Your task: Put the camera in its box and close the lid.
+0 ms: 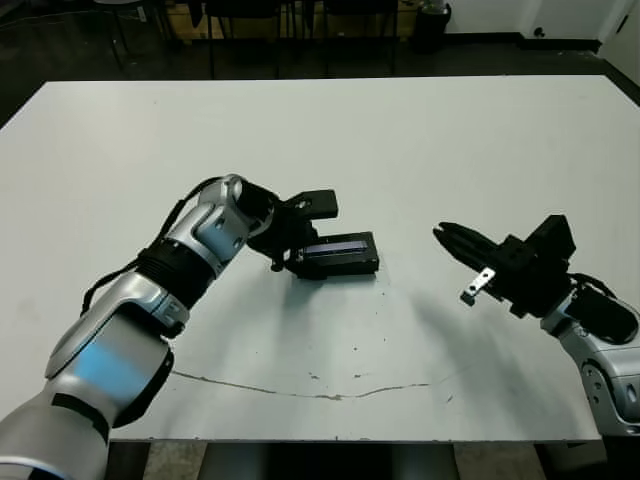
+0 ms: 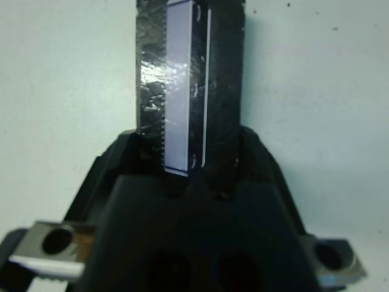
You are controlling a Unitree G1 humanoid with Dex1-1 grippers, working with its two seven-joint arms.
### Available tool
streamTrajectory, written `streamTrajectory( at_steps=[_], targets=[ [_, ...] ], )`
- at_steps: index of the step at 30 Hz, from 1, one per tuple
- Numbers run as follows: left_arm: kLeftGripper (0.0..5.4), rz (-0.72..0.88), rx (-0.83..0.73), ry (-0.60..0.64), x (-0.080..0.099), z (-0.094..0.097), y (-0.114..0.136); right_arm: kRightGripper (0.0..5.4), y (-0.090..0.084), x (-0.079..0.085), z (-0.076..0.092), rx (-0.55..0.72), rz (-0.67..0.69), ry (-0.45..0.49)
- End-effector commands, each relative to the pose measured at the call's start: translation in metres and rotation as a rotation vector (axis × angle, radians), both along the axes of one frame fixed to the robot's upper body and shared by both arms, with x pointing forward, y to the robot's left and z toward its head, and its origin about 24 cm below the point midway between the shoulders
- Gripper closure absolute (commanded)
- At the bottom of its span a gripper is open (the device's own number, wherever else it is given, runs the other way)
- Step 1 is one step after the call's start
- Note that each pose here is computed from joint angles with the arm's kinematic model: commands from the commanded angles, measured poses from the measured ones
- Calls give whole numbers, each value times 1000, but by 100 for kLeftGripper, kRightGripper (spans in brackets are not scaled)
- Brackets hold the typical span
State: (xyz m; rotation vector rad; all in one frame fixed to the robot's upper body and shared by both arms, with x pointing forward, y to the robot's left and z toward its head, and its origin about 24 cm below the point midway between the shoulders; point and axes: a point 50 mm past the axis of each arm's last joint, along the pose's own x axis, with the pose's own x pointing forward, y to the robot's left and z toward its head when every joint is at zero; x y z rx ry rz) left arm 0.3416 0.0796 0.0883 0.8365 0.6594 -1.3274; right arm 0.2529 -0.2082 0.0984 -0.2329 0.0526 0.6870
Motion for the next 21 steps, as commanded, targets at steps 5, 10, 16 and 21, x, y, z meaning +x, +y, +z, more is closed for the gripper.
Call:
streamTrajectory(
  at_steps=[5, 10, 16, 21],
  targets=[
    [278, -103, 65, 93, -25, -45, -13, 540, 0, -4, -5, -19, -23, 38],
    [240, -79, 91, 37, -25, -46, -8, 540, 0, -4, -7, 5, -10, 35],
    [137, -119, 132, -41, -24, -45, 0, 540, -1, -4, -7, 4, -14, 42],
    [58, -76, 137, -8, -24, -45, 11, 540, 0, -4, -7, -11, -13, 31]
  ],
)
